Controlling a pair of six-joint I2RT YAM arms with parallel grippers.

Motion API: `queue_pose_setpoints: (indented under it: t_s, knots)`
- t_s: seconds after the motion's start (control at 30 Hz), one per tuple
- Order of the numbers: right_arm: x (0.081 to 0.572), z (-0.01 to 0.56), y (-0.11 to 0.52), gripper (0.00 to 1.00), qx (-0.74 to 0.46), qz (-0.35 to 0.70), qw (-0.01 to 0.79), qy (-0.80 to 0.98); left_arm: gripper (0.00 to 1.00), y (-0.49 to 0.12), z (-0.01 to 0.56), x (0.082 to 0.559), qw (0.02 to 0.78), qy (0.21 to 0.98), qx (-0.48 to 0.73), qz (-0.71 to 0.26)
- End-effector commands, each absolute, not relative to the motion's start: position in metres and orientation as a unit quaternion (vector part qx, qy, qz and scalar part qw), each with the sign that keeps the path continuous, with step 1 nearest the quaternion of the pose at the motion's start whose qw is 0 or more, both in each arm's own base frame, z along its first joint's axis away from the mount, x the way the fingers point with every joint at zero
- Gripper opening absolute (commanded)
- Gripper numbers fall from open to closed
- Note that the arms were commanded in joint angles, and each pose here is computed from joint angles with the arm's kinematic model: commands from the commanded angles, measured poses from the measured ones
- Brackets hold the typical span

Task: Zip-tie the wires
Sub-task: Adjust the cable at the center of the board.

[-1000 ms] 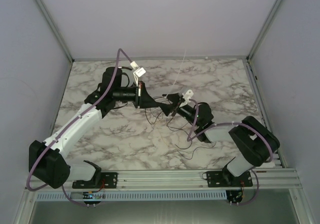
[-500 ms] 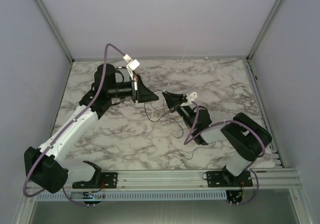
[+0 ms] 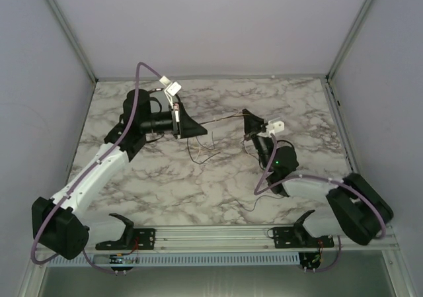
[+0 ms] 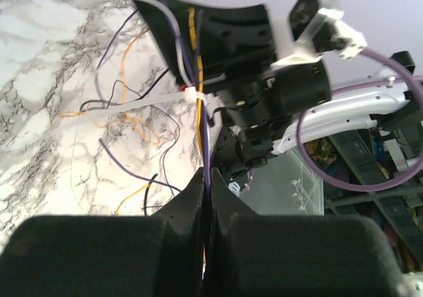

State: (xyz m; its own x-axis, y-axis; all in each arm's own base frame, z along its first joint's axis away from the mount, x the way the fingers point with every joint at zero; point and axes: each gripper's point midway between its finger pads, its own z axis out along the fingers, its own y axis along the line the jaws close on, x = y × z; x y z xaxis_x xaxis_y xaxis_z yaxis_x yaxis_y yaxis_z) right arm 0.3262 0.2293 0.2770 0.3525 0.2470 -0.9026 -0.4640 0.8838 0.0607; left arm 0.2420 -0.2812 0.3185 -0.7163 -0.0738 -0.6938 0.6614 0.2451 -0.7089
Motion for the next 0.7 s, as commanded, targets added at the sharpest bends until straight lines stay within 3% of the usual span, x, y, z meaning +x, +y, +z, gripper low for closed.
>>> queue_pose_setpoints:
  t_s: [0.0,0.23,0.67]
  knots:
    - [0.349,0.270,0.176,0.00,-0.105,0.078,0.803,0.582,0.00,-0.283,0.319,0.243,0.325,0.705,0.219,-0.591]
    - [0.357,0.292,0.157,0.00,-0.191,0.001,0.765,0.615,0.00,-0.299,0.298,0.267,0.296,0.709,0.223,-0.601]
    - [0.335,0.176,0.179,0.00,-0.266,0.046,0.617,0.739,0.00,-0.278,0.167,0.270,0.208,0.825,0.188,-0.491]
